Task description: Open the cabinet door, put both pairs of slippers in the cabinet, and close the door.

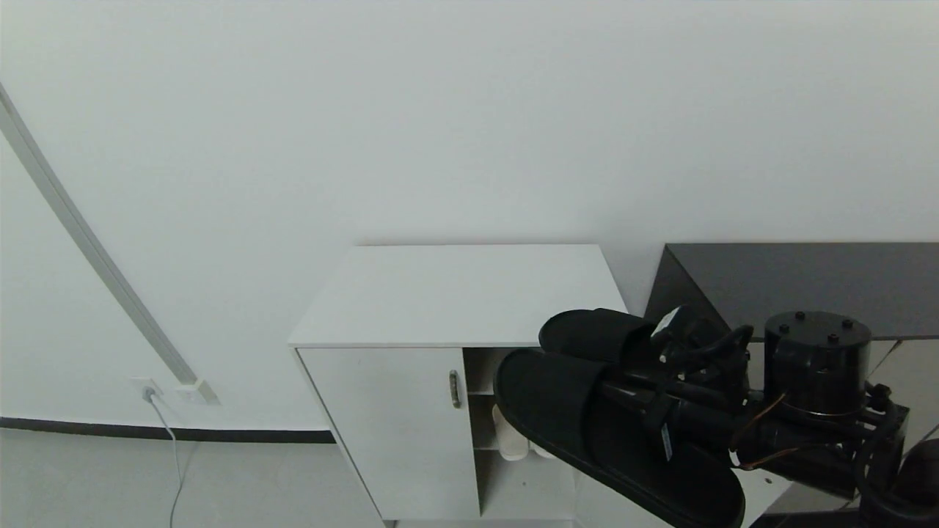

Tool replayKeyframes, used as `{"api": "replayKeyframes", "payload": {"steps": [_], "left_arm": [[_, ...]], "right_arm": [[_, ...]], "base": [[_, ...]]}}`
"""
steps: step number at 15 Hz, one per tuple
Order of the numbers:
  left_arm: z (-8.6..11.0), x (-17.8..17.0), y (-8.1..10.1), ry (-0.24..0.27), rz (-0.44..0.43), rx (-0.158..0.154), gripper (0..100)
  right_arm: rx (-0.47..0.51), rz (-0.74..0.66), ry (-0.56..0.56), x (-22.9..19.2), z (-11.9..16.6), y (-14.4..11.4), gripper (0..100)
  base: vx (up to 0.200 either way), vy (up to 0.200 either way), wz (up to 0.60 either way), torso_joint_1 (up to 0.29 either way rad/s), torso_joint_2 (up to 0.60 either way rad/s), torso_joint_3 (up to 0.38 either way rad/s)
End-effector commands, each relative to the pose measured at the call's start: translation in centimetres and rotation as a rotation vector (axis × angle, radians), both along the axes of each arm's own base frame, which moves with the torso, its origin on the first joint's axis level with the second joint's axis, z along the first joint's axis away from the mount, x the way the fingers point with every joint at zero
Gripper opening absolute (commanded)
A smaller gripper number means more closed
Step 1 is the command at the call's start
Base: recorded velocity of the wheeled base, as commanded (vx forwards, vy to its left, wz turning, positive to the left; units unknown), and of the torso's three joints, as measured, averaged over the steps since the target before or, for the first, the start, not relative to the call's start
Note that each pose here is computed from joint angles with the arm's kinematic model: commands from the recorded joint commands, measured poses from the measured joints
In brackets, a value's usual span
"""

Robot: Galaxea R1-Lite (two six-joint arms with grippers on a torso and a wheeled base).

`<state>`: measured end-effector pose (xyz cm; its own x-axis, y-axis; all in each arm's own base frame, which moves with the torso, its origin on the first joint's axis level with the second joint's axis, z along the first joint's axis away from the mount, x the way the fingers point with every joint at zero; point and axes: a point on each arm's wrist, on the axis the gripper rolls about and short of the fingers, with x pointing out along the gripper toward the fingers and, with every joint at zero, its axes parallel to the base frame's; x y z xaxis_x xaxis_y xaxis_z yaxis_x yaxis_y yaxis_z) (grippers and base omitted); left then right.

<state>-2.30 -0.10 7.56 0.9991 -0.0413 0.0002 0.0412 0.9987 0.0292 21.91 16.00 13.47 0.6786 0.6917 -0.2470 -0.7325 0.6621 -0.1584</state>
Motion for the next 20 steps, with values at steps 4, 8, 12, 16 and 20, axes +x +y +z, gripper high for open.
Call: {"api": "replayKeyframes", "payload": {"steps": [4,8,12,16,20], "left_arm": [[0.0,0.01,0.0,0.002,0.0,0.0,0],[0.0,0.01,0.0,0.002,0.0,0.0,0],[0.0,0.01,0.0,0.002,0.0,0.0,0],[0.01,0.01,0.0,0.0,0.0,-0.005,0],[0.0,0.01,0.0,0.002,0.0,-0.005,0]], "right_arm": [[-0.005,0.008,0.007,-0.19,-0.24,-0.02,0],[-0.005,0.012,0.007,-0.22,-0.24,0.02,0],[0.0,0.013,0.001,-0.37,-0.25,-0.08,0],[0.013,0.019,-0.018,-0.59,-0.33,0.0,0],[0.009,0.021,-0.013,-0.63,-0.48,0.03,0]], "base": [[0.0,0.0,0.0,0.0,0.0,0.0],[0.0,0.0,0.0,0.0,0.0,0.0],[0.0,0.0,0.0,0.0,0.0,0.0],[0.0,0.0,0.0,0.0,0.0,0.0],[0.0,0.0,0.0,0.0,0.0,0.0]]}}
